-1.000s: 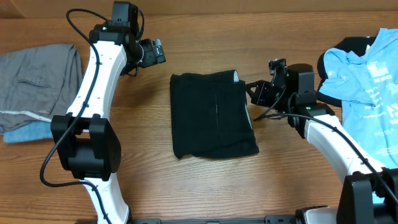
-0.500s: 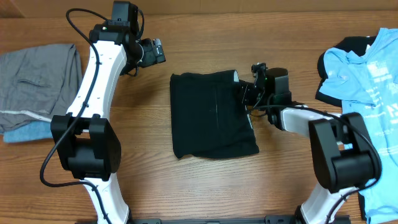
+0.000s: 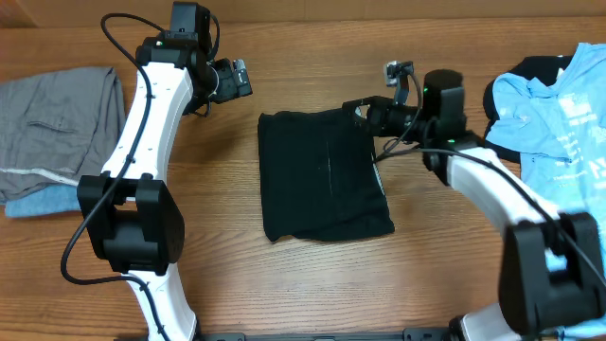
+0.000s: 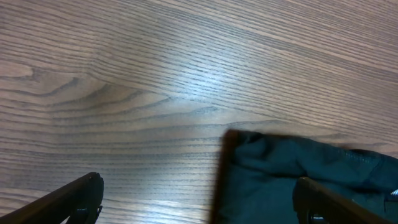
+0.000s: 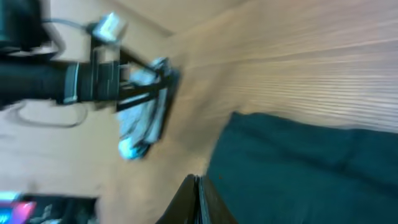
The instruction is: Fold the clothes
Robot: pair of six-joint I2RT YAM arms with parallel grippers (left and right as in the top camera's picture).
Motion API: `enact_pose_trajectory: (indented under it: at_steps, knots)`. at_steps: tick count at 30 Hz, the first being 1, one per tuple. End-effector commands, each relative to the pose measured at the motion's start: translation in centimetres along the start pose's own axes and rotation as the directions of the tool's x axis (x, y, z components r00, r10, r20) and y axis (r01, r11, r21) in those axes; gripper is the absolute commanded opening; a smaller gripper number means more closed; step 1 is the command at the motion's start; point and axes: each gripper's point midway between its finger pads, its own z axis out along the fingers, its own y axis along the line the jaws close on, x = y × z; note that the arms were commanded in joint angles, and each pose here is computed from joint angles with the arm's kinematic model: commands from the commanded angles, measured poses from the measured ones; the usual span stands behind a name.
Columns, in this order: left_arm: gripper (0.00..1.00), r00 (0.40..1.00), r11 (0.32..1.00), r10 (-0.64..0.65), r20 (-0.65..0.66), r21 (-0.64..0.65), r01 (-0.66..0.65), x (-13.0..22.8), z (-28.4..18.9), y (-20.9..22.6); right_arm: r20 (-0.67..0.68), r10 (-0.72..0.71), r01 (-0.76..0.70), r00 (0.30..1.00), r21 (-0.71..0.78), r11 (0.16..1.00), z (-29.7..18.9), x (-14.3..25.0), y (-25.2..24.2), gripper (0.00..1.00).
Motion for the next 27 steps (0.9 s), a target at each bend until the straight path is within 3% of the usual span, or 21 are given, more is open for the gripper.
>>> enact_pose_trajectory:
  at_steps: [1,6,8,15,27]
  knots:
    - [1.00,0.999,1.000,-0.005,0.034,0.024,0.004,-0.6,-1.6,-0.6,-0.165,0.063,-0.071,0.984,-0.045,0.996,-0.4,4.0,1.0,0.04]
    - [1.00,0.999,1.000,-0.005,0.034,0.024,0.004,-0.6,-1.6,-0.6,-0.350,0.069,-0.027,0.934,0.125,0.992,0.0,10.8,-2.7,0.04]
    - [1.00,0.999,1.000,-0.005,0.035,0.023,0.004,-0.6,-1.6,-0.6,-0.377,0.099,-0.013,0.921,0.223,0.975,0.2,12.9,-4.9,0.04]
    - [1.00,0.999,1.000,-0.005,0.034,0.024,0.004,-0.6,-1.6,-0.6,-0.408,0.161,-0.035,0.899,0.300,0.953,0.2,17.2,-8.7,0.04]
    - [1.00,0.999,1.000,-0.005,0.034,0.024,0.004,-0.6,-1.6,-0.6,-0.419,0.212,-0.062,0.883,0.342,0.938,0.4,19.8,-11.3,0.04]
